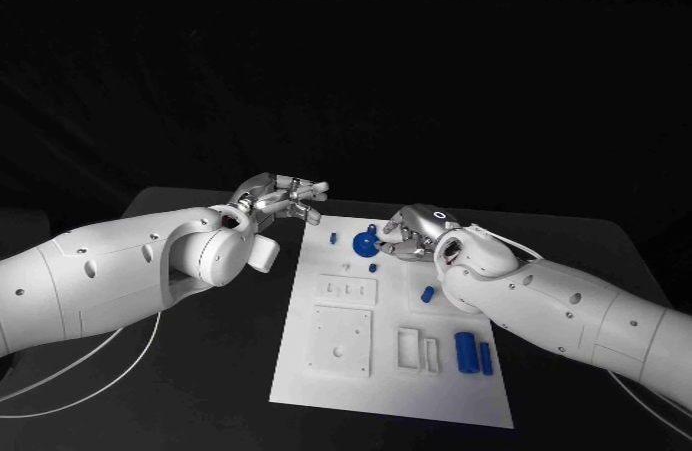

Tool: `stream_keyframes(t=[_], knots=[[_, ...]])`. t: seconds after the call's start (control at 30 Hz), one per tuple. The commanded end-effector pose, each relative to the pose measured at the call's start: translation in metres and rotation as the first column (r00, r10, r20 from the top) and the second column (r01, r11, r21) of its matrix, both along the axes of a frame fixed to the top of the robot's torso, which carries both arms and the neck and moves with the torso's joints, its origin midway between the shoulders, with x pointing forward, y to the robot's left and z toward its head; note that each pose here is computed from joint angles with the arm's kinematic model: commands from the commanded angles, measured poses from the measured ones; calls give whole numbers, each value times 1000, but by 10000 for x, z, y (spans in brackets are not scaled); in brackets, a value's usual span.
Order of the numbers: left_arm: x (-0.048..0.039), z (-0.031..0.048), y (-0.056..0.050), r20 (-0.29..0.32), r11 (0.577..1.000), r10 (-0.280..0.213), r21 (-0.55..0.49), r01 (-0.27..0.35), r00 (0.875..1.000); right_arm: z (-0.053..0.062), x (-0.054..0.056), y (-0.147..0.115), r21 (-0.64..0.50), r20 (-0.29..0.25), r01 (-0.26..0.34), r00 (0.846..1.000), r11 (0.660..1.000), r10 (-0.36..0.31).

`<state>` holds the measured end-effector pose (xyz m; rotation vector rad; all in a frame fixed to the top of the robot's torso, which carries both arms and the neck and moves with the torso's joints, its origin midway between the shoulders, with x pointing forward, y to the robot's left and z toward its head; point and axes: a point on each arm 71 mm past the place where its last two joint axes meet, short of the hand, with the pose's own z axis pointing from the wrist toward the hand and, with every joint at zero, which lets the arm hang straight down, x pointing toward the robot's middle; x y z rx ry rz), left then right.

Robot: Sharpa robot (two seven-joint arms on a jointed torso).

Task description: Assemble the parts on the task board

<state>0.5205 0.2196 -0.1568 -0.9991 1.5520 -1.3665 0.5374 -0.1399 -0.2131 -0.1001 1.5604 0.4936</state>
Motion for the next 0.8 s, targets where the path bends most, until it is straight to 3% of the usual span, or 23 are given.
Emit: stream_keyframes(t=[0.03, 0.27, 0.4, 0.57, 0.8], knots=[[0, 9, 1, 6, 1000, -11, -4, 11, 1000, 115, 8, -112, 152, 26, 44, 998, 987, -49], [13, 10, 50, 10, 1000, 1, 0, -1, 1000, 339, 29, -454, 303, -18, 72, 997, 950, -69], [22, 9, 86, 12, 1000, 9, 2, -9, 1000, 419, 48, -695, 330, -58, 54, 998, 942, -37], [31, 5, 113, 11, 1000, 9, 5, -9, 1000, 398, 86, -991, 316, -106, 32, 994, 948, 2], [37, -18, 127, 8, 1000, 7, 7, -7, 1000, 281, 122, -1268, 271, -136, 18, 990, 962, 20]])
